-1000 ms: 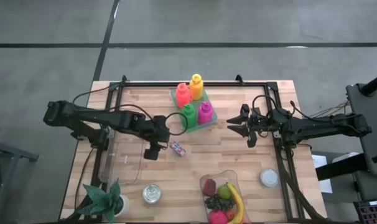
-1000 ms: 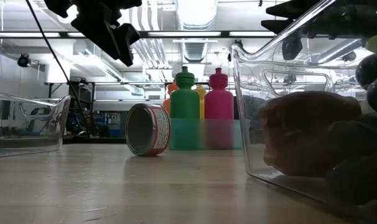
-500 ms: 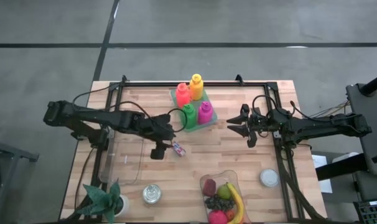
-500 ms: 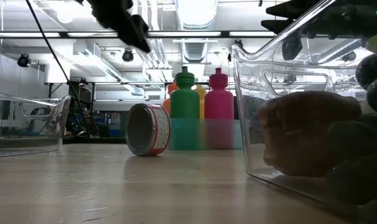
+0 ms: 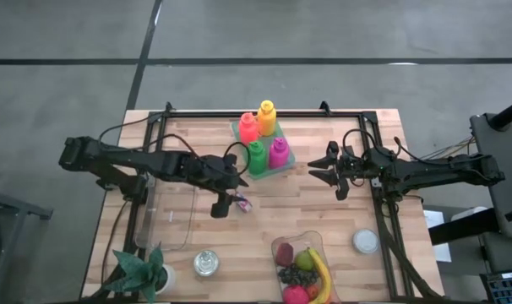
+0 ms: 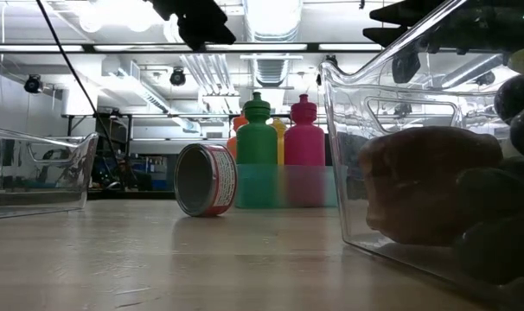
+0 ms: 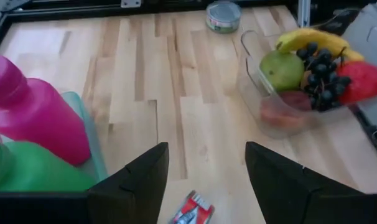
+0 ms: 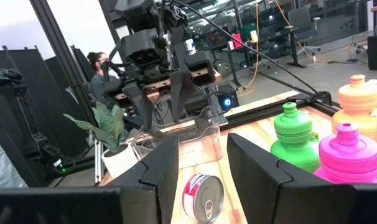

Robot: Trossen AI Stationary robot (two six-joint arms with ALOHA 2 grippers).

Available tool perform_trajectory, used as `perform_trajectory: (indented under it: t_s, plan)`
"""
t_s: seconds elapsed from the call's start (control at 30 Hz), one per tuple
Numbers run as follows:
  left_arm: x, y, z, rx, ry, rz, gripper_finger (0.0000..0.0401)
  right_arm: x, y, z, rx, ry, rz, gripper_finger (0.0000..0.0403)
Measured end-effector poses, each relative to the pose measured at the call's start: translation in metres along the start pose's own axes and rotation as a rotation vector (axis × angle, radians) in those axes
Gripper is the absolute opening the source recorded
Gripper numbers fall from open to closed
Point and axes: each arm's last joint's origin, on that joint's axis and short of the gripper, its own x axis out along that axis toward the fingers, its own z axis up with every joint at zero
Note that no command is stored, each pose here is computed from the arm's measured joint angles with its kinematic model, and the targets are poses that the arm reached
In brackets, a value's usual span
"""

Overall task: Pick & Place Food Item
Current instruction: Put the red tuna can into the top transparent bin

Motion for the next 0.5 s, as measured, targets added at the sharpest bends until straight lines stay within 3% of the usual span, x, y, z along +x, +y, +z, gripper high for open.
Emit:
perform_trajectory:
  t_s: [0.27,0.5]
  plan:
    - [0.005,0.0,-0.01,-0.048,0.028,0.0,0.0283,0.0,0.0,0.0,0.0,-0.001,0.0,0.0134]
    - [0.021,0.006,-0.024,0.091,0.103,-0.03,0.0324,0.0,0.0,0.0,0.0,0.0,0.0,0.0134]
